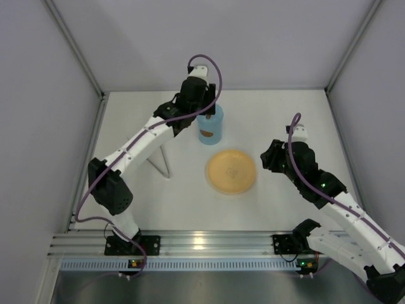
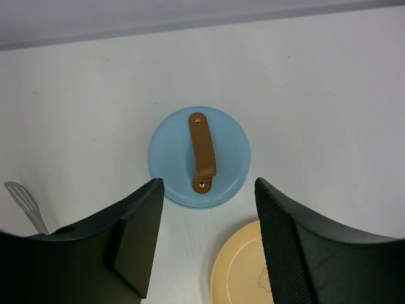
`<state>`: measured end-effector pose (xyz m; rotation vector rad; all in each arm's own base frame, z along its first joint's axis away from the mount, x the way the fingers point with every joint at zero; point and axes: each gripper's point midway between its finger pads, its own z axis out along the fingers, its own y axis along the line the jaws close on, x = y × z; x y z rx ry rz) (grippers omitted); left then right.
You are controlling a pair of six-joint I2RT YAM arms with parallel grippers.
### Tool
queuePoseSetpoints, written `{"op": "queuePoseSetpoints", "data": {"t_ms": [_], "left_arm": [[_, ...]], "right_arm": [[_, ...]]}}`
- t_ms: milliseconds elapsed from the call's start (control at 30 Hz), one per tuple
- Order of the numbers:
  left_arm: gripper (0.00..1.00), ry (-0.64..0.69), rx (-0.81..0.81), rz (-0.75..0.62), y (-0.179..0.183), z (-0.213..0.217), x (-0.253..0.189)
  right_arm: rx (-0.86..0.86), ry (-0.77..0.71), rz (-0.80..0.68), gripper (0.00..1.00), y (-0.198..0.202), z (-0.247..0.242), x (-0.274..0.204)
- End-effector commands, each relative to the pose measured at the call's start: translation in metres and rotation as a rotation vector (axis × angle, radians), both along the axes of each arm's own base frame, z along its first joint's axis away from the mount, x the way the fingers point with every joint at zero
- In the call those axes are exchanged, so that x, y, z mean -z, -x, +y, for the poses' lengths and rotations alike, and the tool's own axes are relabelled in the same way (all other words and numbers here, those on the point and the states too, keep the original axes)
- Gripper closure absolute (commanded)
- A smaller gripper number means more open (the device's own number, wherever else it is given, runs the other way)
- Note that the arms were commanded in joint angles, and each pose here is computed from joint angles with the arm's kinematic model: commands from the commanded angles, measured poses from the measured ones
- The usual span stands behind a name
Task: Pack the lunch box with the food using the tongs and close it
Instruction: Close the box lid on the packing box, then reset both arms
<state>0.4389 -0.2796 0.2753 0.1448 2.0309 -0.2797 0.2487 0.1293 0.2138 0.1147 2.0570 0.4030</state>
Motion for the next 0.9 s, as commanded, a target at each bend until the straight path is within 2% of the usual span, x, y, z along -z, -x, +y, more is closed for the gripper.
{"op": "queuePoseSetpoints", "data": {"t_ms": [0, 200, 400, 533, 767, 833, 867], "left_arm": [[0.35, 0.107, -0.014, -0.156, 0.02, 0.018, -0.079], [0.32, 0.15, -0.038, -0.215, 0.052, 0.047, -0.119], [0.3, 0.196, -0.018, -0.202, 0.09, 0.068, -0.119], [0.25, 0.204, -0.003, -0.157, 0.113, 0.077, -0.09], [0.16, 0.217, -0.002, -0.141, 0.142, 0.097, -0.067], [0.14, 0.212, -0.006, -0.144, 0.143, 0.099, -0.067], [0.11, 0.209, -0.007, -0.148, 0.143, 0.1, -0.068]], "right_arm": [[0.026, -0.004, -0.059, 0.58, -0.002, -0.009, -0.027], [0.024, -0.009, -0.099, 0.55, -0.002, -0.01, -0.043], [0.012, -0.022, -0.137, 0.49, 0.0, -0.011, -0.056], [-0.007, -0.034, -0.156, 0.37, 0.002, -0.009, -0.06], [-0.022, -0.012, -0.151, 0.25, 0.003, -0.009, -0.054], [-0.009, -0.008, -0.155, 0.06, 0.003, -0.011, -0.055], [0.005, -0.008, -0.162, 0.01, 0.001, -0.014, -0.057]]}}
